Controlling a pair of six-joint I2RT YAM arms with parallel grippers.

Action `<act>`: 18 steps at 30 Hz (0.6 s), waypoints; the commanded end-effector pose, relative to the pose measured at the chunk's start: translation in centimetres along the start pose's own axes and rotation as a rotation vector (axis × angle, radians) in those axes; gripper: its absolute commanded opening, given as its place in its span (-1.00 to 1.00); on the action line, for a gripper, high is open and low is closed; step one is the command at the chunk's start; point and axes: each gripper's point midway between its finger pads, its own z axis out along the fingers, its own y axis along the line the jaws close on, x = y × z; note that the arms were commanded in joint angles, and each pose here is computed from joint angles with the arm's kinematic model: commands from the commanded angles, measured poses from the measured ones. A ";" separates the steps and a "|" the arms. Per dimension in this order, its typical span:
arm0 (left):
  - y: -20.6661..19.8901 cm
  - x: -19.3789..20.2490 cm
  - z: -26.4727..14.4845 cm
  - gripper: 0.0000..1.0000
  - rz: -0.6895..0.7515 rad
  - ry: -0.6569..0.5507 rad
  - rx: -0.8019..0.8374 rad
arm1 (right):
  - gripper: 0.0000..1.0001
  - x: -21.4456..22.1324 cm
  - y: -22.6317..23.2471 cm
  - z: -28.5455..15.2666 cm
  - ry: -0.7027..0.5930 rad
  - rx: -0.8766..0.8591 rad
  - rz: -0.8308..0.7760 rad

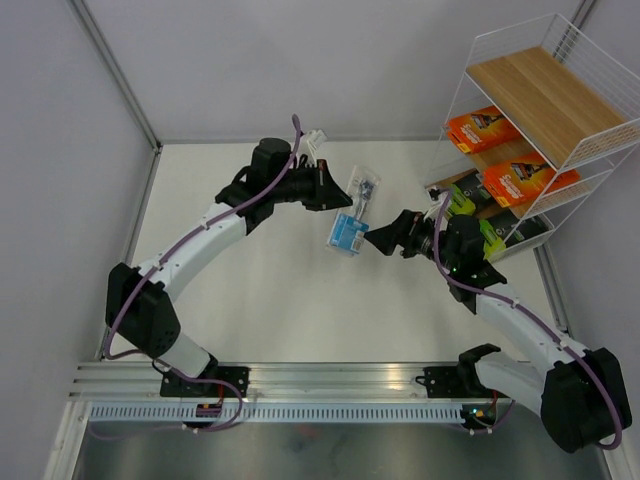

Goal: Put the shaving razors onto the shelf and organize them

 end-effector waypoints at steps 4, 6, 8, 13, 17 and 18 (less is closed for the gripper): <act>-5.6 -2.9 -3.3 -0.95 -0.027 -0.100 0.249 | 0.96 -4.8 4.0 -1.5 -0.140 -0.140 -0.067; -6.3 -3.2 -3.9 -0.95 -0.027 -0.114 0.272 | 0.96 -6.3 4.8 -1.9 -0.184 -0.167 -0.071; -7.1 -3.5 -4.4 -0.95 -0.013 -0.133 0.316 | 0.96 -7.5 6.1 -2.1 -0.225 -0.220 -0.054; -8.6 -3.1 -5.0 -0.95 -0.013 -0.115 0.399 | 0.96 -8.8 9.5 -2.6 -0.250 -0.388 -0.051; -9.3 -2.9 -5.5 -0.95 -0.007 -0.113 0.435 | 0.96 -9.3 10.2 -2.5 -0.251 -0.429 -0.052; -9.5 -2.9 -5.7 -0.95 -0.002 -0.116 0.441 | 0.96 -9.4 10.4 -2.5 -0.249 -0.436 -0.049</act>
